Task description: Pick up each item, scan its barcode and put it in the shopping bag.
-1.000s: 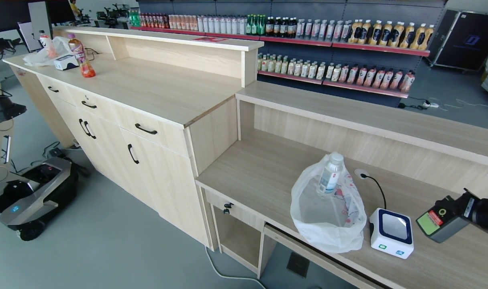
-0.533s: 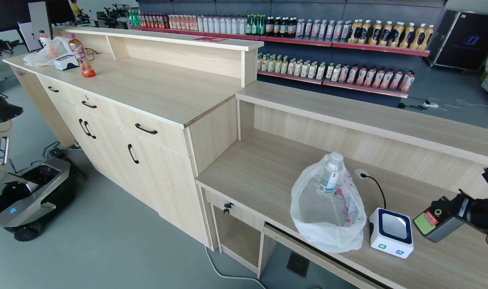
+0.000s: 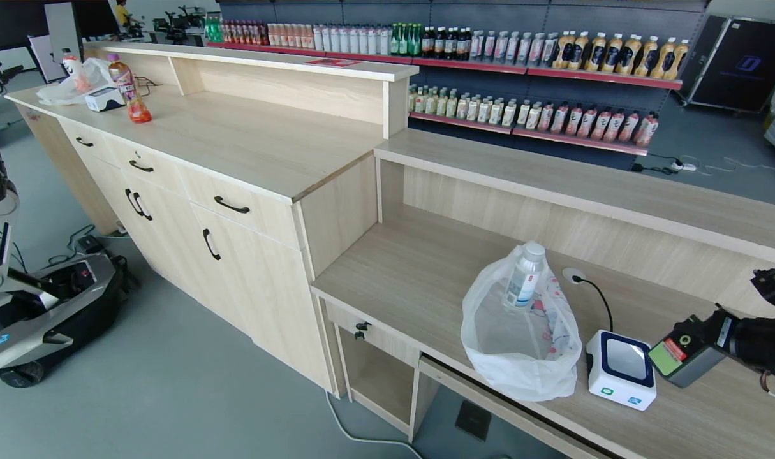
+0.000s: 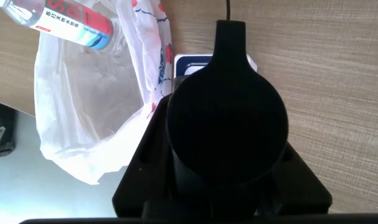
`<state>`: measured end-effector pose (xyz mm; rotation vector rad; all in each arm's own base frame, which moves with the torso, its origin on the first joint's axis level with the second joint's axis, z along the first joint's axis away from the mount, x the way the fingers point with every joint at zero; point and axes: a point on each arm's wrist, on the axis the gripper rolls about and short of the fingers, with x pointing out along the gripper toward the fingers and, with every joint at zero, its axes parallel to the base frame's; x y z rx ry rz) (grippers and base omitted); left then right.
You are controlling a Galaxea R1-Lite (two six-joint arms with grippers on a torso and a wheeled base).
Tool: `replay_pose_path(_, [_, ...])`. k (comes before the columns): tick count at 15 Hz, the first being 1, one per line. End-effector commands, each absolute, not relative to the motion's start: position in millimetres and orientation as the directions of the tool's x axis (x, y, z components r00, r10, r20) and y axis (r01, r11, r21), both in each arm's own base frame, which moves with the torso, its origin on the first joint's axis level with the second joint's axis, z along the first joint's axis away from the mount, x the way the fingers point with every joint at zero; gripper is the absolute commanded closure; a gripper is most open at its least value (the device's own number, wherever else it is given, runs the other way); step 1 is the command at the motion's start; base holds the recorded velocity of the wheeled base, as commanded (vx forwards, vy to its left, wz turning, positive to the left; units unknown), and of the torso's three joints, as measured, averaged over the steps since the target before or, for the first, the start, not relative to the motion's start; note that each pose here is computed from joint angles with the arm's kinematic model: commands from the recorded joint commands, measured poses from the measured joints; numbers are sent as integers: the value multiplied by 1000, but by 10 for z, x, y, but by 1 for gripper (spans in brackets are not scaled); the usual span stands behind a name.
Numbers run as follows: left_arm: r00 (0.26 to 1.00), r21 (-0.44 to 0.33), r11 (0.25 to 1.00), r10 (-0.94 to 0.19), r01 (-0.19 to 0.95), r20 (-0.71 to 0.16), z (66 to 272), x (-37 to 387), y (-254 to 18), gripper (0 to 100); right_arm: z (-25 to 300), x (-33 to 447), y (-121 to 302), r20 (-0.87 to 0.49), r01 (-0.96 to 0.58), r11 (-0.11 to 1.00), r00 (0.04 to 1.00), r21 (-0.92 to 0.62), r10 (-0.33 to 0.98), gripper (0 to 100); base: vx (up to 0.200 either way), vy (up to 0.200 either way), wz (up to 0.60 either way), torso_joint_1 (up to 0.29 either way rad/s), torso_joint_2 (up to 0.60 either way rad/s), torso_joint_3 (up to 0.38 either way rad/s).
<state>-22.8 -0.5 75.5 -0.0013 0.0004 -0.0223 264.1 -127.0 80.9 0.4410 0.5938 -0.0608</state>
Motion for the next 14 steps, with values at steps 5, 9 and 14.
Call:
replay_pose_path(5, [1000,-2,1000,-21,21,-2,755,-227,-6,0,753,2726,-1234,-553,158,910,829,384,89,100,0,0,0,0,0,0])
replay_pose_path(9, [1000,-2,1000,-21,21,-2,755,-227,-6,0,747,2763,-1231,-545,149,913,833,381,92,100,0,0,0,0,0,0])
replay_pose_path(14, [1000,-2,1000,-21,21,-2,755,-227,-6,0,721,2812,-1245,-535,143,914,840,380,91,100,0,0,0,0,0,0])
